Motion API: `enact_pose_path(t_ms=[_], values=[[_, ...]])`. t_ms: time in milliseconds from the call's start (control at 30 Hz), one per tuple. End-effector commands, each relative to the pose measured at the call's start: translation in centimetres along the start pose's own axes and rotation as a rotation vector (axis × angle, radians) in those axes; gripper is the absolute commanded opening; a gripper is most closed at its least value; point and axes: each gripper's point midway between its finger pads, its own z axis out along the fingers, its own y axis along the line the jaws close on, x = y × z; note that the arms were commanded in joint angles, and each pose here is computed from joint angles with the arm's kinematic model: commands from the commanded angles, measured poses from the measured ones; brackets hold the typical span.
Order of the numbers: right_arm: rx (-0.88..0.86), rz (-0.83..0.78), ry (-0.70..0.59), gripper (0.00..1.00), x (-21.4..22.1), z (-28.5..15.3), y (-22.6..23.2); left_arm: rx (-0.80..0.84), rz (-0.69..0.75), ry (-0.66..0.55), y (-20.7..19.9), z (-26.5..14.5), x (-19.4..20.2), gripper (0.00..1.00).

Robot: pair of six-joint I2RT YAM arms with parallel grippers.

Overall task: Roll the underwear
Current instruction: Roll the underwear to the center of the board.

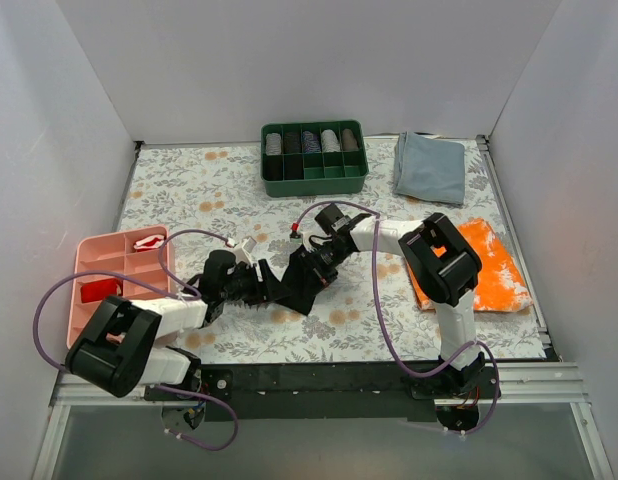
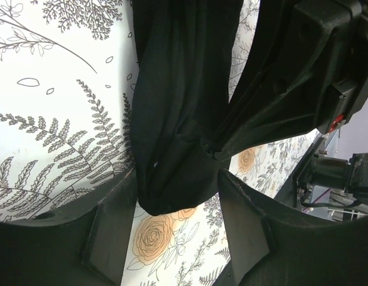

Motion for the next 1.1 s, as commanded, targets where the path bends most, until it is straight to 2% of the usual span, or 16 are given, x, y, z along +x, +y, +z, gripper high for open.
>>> enact_pose_path(t_ms=[0, 100, 333, 467, 533, 567, 700, 767, 933, 1067], values=[[0.184, -0.016, 0.060, 0.01, 1.6, 0.1, -4.8, -0.071, -0.011, -0.001, 1.4, 0.3, 0.0, 0.52], [0.184, -0.017, 0.063, 0.01, 1.7, 0.1, -4.8, -0.085, -0.020, -0.002, 1.7, 0.5, -0.2, 0.49], [0.187, -0.028, 0.053, 0.02, 1.5, -0.1, -4.7, -0.110, -0.051, 0.008, 2.3, 1.1, -0.2, 0.33], [0.187, -0.074, -0.023, 0.15, 0.5, -1.3, -3.1, -0.117, -0.066, 0.030, 2.4, 1.4, 0.0, 0.16], [0.208, -0.096, -0.075, 0.20, 0.5, -1.8, -3.0, -0.131, -0.074, 0.046, 2.7, 1.4, 0.3, 0.13], [0.219, -0.134, -0.126, 0.29, -0.3, -2.9, -1.9, -0.132, -0.073, 0.048, 2.6, 1.4, 0.2, 0.09], [0.305, -0.172, -0.259, 0.41, -1.0, -5.3, -0.9, -0.137, -0.077, 0.072, 2.5, 1.3, 0.4, 0.06], [0.373, -0.186, -0.317, 0.52, -1.2, -6.8, -0.9, -0.139, -0.081, 0.090, 2.5, 1.3, 0.7, 0.04], [0.594, -0.189, -0.450, 0.54, -1.2, -10.8, -1.9, -0.139, -0.096, 0.162, 2.1, 1.4, 1.1, 0.02], [0.669, -0.314, -0.520, 0.54, -1.1, -12.1, 0.3, -0.142, -0.126, 0.224, 1.7, 1.5, 1.4, 0.00]])
